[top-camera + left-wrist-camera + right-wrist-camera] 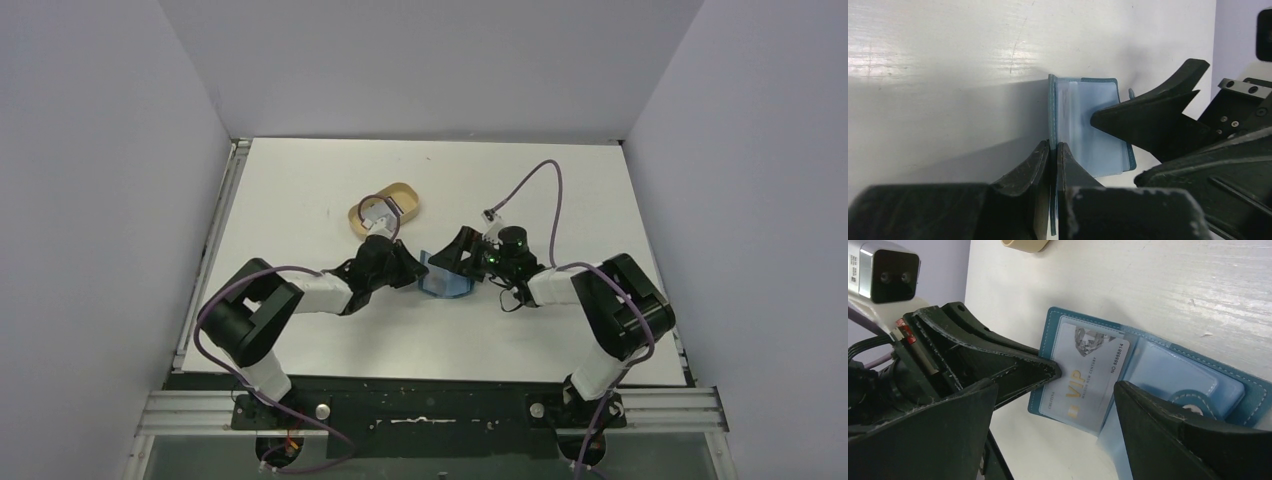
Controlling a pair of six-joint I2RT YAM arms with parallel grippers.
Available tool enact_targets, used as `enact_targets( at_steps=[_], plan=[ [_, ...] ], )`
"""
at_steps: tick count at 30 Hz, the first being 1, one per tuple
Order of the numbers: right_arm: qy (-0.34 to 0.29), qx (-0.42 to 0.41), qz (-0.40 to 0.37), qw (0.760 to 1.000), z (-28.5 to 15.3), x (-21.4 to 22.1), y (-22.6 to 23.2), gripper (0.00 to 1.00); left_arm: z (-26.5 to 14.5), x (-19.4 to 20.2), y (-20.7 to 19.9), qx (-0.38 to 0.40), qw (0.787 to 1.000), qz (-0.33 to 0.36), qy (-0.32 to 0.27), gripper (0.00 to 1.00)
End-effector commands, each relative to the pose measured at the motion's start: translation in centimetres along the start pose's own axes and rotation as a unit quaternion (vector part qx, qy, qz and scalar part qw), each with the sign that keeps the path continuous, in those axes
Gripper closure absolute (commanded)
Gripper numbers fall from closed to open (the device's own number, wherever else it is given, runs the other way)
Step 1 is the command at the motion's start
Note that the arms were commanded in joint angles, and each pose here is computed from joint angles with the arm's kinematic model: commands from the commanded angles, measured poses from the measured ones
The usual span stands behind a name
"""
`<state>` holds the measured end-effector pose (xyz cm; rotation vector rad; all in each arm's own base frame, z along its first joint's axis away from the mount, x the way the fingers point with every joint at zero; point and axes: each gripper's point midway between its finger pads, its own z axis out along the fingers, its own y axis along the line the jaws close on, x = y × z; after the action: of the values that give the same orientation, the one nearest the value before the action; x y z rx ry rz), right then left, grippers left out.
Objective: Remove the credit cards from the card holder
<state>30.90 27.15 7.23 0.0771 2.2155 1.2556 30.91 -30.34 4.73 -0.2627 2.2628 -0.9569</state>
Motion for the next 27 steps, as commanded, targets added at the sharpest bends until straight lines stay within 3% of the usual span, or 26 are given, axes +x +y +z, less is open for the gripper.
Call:
enact_targets(
  at_steps=[1,8,17,27],
  plan=[
    [-0.036,-0.055,-0.026,0.997,0.8,-2.0,2.4,0.1,0.2,0.2,1.1,-0.012,1.0,0.005,-0.006,1.0],
    [-0.005,0.001,-0.008,1.0,1.6,0.3,-1.5,0.1,0.4,1.2,3.9,-0.044,0.999,-0.016,0.005,1.0],
    [0.021,-0.018,0.029,0.999,3.0,2.7,-2.3,0.15,1.5,3.9,7.1,-0.058,0.994,-0.08,0.045,1.0],
    [0.074,0.158,0.026,0.984,1.0,5.4,-6.8,0.13,1.5,6.3,9.9,-0.085,0.987,-0.124,0.059,1.0]
  ],
)
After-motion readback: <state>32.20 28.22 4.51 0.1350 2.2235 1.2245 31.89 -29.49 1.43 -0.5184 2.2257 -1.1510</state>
